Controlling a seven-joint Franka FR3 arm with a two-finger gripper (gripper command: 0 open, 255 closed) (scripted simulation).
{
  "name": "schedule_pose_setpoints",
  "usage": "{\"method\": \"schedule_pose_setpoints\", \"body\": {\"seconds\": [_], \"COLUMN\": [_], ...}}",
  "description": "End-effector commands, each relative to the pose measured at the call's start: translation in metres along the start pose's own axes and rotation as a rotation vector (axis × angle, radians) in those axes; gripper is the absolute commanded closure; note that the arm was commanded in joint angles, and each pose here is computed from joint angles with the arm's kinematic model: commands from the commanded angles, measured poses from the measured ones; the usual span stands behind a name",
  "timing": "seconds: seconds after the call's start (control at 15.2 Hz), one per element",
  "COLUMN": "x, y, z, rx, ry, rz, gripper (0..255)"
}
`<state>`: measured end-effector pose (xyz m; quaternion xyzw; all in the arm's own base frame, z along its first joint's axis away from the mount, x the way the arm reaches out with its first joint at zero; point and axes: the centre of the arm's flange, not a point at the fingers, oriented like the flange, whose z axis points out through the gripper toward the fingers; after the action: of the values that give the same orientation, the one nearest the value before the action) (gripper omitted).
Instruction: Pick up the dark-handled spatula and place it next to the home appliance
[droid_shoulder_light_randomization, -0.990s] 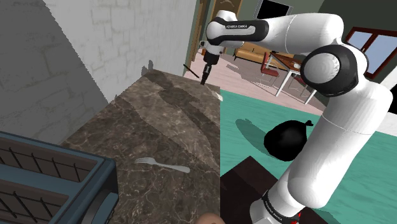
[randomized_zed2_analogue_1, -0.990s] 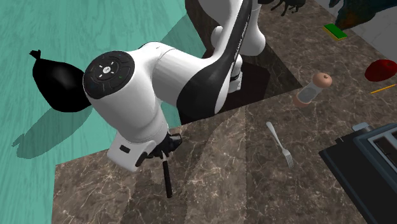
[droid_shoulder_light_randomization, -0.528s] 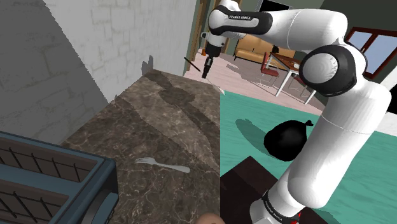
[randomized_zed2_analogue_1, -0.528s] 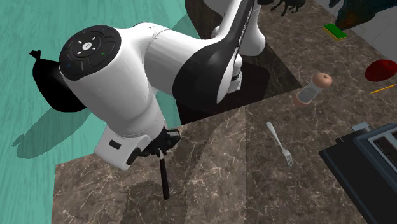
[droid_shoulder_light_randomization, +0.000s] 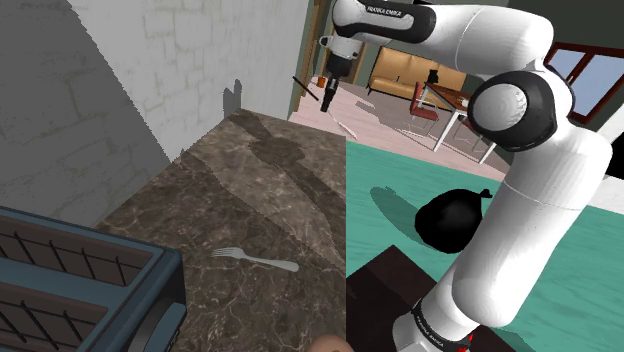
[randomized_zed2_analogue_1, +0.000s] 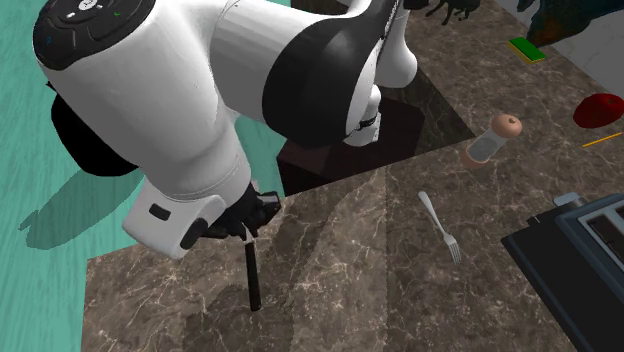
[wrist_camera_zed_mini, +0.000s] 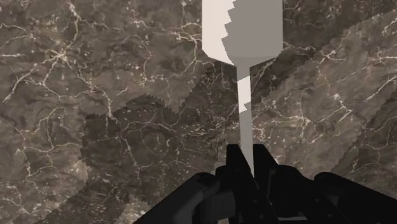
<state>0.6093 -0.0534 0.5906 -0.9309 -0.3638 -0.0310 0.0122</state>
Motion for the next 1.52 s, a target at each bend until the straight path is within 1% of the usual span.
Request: {"method": "schedule_pose_setpoints", "body": {"seconds": [0.0,0.2,1.45], "x": [0.001,0.001,0.015], "y": [-0.001,-0.001,-0.251], "z": [-0.012,-0.024,-0.023], "rx": [0.000,0.000,0.000], "ry": [0.000,0.000,0.000], "rz": [0.000,0.000,0.000], "gripper": [255,255,255]}}
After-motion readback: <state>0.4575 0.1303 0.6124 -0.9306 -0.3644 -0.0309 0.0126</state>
